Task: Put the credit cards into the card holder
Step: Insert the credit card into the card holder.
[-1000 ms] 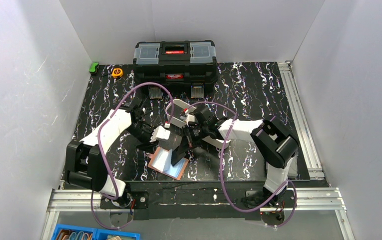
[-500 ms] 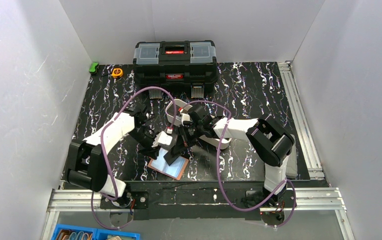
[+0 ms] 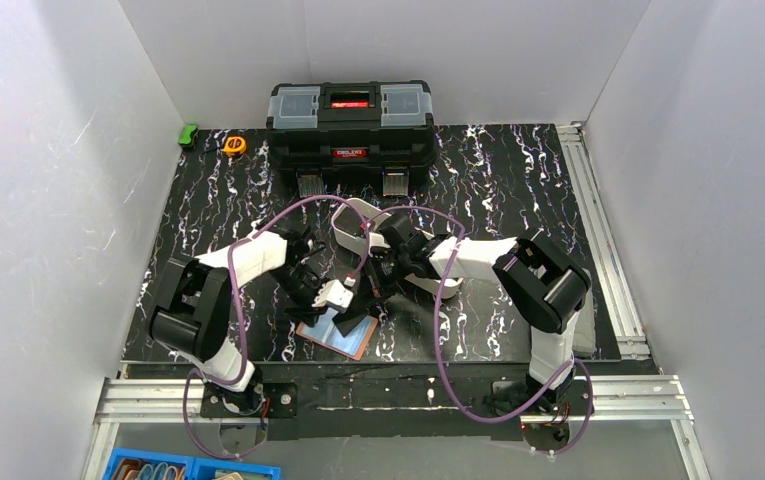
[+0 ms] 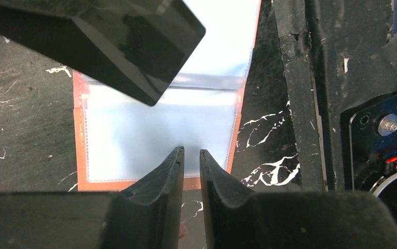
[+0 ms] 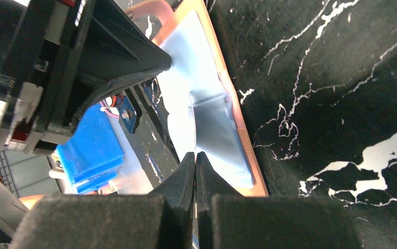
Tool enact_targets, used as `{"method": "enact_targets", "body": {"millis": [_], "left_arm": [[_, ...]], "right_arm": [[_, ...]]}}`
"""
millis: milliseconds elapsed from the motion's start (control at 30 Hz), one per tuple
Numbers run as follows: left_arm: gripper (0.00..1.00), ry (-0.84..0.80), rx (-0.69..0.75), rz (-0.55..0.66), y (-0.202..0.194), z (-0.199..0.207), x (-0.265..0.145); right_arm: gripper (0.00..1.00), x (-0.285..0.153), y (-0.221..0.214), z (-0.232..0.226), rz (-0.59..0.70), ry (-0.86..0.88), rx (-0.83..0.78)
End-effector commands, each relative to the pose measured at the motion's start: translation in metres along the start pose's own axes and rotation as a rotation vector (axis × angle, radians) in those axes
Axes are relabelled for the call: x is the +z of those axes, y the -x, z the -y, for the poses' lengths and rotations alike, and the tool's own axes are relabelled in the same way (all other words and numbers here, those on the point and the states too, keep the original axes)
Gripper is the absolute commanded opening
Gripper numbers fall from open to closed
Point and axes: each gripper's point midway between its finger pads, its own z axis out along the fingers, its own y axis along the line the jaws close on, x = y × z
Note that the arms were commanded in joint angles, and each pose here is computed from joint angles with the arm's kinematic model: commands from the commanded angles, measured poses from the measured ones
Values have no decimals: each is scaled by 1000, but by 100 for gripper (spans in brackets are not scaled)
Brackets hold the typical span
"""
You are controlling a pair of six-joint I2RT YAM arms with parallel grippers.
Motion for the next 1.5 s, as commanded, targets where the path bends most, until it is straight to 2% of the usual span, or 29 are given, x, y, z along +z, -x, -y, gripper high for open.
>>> {"method": "enact_targets", "body": {"millis": [0,433,967,1467], "left_arm": [[16,26,-22,1,-2,-1,-2],[14,97,-30,8,-7,2,-3],[12,141,-5,22,-1,-2,-5],[11,155,19,38,6,-2,-4]], "right_arm": [[1,-9,-7,-8,-5,14,-15],[1,-1,-16,-10,-69,-42,45],[1,16,-7,-4,-24,-143,73],[1,35,-20,-2,-96,-165,105]]}}
